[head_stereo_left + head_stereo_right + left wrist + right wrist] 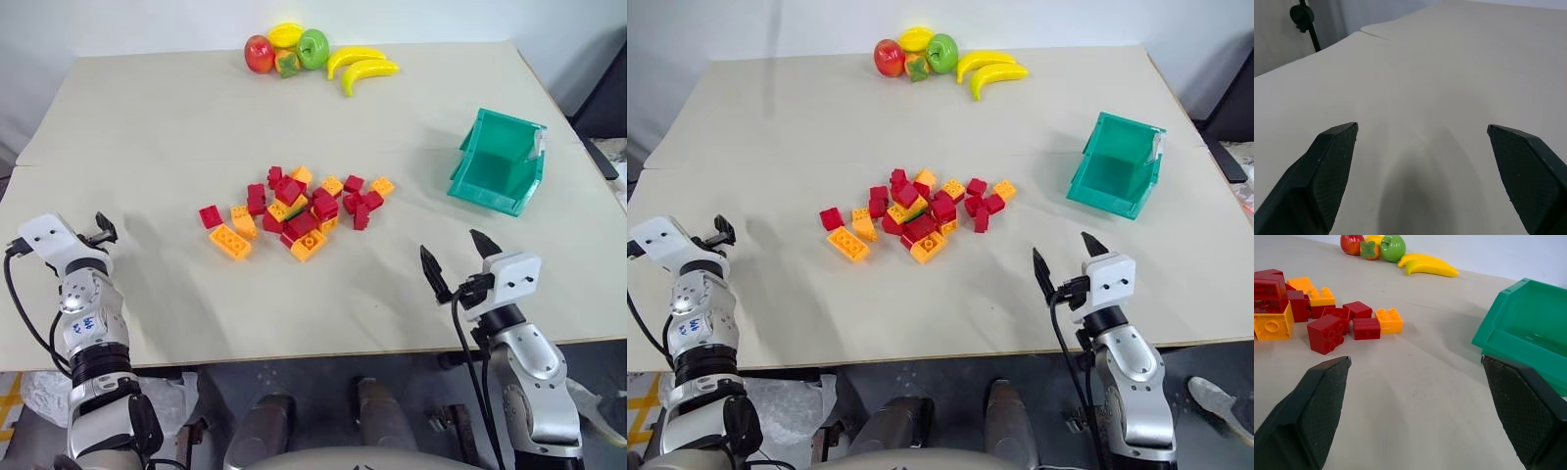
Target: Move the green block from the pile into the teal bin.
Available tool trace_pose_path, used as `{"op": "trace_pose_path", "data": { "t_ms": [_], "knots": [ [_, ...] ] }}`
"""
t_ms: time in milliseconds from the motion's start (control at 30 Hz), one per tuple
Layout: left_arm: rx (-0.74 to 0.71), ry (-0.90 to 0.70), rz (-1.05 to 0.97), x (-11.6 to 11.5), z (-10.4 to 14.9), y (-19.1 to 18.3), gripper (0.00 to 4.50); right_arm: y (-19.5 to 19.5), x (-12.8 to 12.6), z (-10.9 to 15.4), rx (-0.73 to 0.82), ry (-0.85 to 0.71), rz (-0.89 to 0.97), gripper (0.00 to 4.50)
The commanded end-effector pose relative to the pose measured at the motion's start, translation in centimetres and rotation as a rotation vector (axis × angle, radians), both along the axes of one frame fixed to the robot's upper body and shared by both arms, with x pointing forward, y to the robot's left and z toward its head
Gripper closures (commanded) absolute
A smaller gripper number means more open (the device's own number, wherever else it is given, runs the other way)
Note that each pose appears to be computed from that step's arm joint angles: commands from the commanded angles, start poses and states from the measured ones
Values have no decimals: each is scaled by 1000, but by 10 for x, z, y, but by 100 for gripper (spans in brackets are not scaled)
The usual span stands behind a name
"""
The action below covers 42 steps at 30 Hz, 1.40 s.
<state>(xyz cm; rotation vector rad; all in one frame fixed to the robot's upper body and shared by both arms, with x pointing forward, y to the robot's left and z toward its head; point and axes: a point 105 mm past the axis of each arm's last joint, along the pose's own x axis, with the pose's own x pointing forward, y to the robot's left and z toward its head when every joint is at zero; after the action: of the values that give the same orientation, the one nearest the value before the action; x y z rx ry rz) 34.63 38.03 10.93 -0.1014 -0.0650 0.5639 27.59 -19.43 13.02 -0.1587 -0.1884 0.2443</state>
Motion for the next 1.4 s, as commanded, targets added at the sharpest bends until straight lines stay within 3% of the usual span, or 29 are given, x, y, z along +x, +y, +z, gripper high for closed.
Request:
{"op": "trace_pose_path", "data": {
  "t_ms": [33,200,333,500,667,833,1133,1400],
  "knots": [
    [69,-29,-29,3,18,-1,0,4,-2,14,-10,-47,27,2],
    [23,-92,-214,16,30,-17,0,9,1,21,-23,-18,62,2],
    [144,-32,-484,25,42,-42,0,17,10,31,-72,26,100,2],
    [318,-31,-909,14,52,-87,0,45,17,48,-120,78,247,2],
    [347,-68,-1271,-8,52,-116,0,87,16,61,-176,130,452,2],
    [302,-179,-1613,-33,60,-134,0,130,18,67,-255,197,594,123],
    [398,-162,-1774,-45,54,-135,0,220,29,73,-176,321,765,443],
    [428,-200,-1692,-39,61,-132,0,277,64,59,-131,324,733,447]
  ]
}}
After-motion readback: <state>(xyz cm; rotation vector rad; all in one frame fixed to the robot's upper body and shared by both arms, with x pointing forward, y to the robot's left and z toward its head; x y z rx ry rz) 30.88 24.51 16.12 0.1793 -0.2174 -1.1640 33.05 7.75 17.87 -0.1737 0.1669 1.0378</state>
